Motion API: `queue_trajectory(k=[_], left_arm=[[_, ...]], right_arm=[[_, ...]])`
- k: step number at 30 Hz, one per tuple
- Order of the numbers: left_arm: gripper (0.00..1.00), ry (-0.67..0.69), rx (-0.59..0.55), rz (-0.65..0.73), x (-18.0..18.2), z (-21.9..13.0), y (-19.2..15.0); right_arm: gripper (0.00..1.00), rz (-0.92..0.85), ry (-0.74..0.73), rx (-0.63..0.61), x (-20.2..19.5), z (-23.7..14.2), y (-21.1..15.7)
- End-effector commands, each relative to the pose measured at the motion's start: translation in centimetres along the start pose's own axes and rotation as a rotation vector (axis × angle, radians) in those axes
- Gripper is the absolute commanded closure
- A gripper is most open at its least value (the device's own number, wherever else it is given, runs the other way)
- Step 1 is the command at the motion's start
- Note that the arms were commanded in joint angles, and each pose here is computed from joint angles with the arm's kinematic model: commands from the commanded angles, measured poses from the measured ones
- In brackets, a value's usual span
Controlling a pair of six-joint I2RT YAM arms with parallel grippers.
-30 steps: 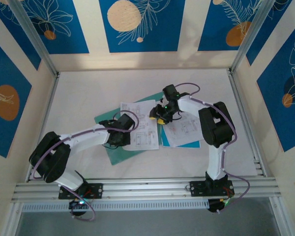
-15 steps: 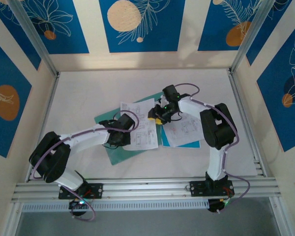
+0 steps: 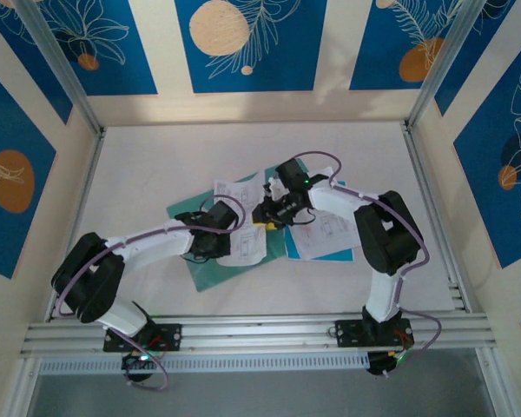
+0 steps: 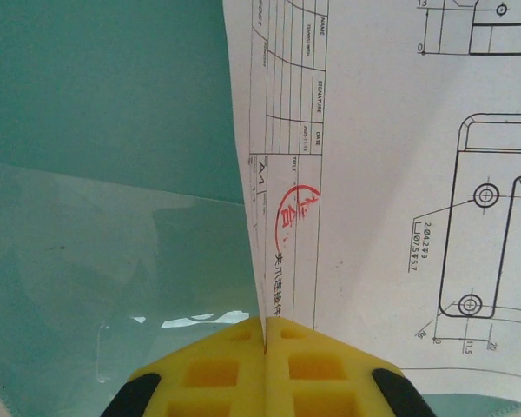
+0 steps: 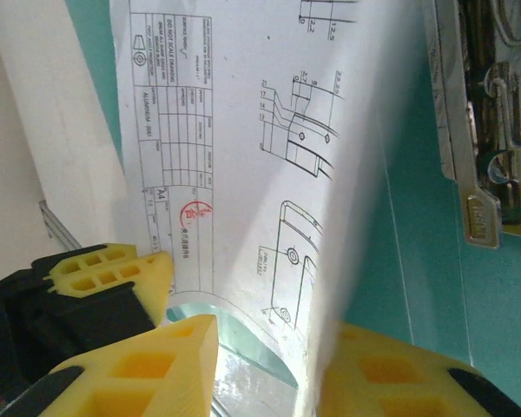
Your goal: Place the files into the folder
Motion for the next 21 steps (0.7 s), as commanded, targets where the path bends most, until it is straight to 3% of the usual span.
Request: queue_trajectory(k=[1,8,11,14,17,21], left_arm=[[1.00,0.006,0.016,0.014,0.3,0.4,-0.1],[1.00,0.003,-0.007,0.004,0.4,-0.3,0.0],[0.77,-0.008,-0.027,-0.017,0.7,-1.2,0.0],[0.51,-0.012,-0.038,-0.059,1.4,-2.3,-0.2],[0.50,-0.025,-0.013,-0.149,3.0,-2.6,-1.2],[0.60,-0.060,0.031,-0.293,5.4,-1.7,-3.0]], right_arm=[[0.67,-0.057,-0.049,0.000,0.0,-0.3,-0.7],[0.87,-0.140,-0.182,0.018,-0.4,1.8,-0.6],[0.99,-0.171,-0.262,-0.035,-0.9,1.7,-0.6],[1.00,-0.200,-0.314,-0.140,-0.7,-0.6,-0.4],[1.00,-0.264,-0.375,-0.246,0.0,-3.7,-0.3],[1.00,-0.361,-0.468,-0.330,0.5,-6.6,-0.6]])
Point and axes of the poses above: each hand's point on the last joint's axis, 136 mm out from that joint toward the fingers, its own z axis out along the fingers, its own x axis along the line the jaws close on, y = z × x, the point moved 6 cm from there along -z, back along the fingers, and after that the axes turned 8 degrees about z, right-handed, at the moved point
